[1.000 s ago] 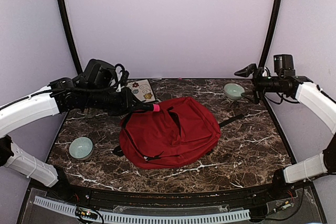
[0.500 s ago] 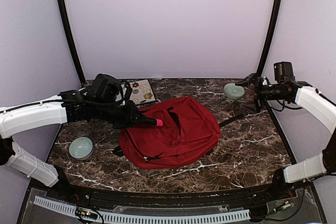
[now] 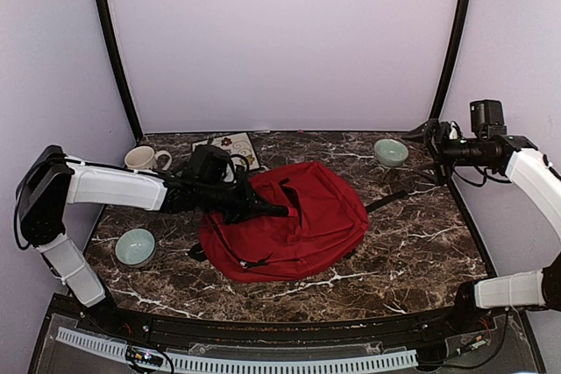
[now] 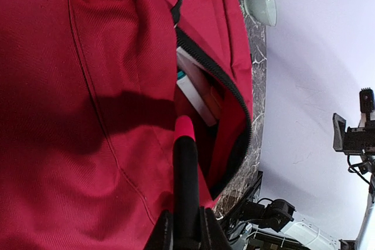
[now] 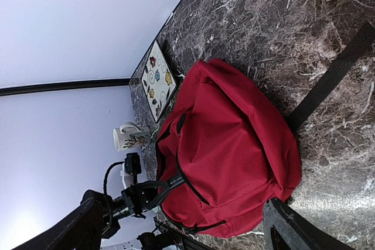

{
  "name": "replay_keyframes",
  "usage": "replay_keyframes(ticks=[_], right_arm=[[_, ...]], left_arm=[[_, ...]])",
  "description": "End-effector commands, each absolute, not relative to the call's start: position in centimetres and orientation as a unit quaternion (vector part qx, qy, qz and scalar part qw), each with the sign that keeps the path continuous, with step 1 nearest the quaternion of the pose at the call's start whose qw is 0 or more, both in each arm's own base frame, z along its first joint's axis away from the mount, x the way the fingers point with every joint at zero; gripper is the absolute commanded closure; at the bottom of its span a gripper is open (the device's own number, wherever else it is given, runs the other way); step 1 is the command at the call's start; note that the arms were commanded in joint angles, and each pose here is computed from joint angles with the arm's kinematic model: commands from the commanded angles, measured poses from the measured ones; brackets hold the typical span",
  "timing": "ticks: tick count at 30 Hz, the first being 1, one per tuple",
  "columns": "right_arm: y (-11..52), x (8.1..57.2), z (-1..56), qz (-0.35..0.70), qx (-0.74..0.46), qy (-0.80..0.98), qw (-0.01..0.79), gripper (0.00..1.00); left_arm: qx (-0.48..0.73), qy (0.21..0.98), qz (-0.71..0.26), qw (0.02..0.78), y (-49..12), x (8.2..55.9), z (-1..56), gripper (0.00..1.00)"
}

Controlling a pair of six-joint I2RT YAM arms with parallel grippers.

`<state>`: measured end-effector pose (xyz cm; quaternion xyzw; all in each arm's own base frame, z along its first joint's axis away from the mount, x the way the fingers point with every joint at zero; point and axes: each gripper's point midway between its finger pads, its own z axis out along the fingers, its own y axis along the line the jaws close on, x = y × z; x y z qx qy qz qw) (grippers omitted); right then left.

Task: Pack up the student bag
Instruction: Place the pen in the lower front pocket of the bag.

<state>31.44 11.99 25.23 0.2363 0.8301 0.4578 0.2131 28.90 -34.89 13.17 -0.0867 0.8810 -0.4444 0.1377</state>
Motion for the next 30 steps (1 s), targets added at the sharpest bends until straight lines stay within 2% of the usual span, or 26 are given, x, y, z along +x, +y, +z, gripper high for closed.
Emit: replay_keyframes(ticks=[1,30], right_arm=[[11.5,30.5,24.9,0.449,0.23,0.836,0.217,0.05],[9.5,29.8,24.6,0.43,0.252,0.838,0.223,0.07]], left_arm=[[-0.07,0.857,-0.495,0.125,-37.8,30.1,14.5,1.0],[-0.025,0.838,-0.543,0.057,-46.0,34.5,11.6,1.0]])
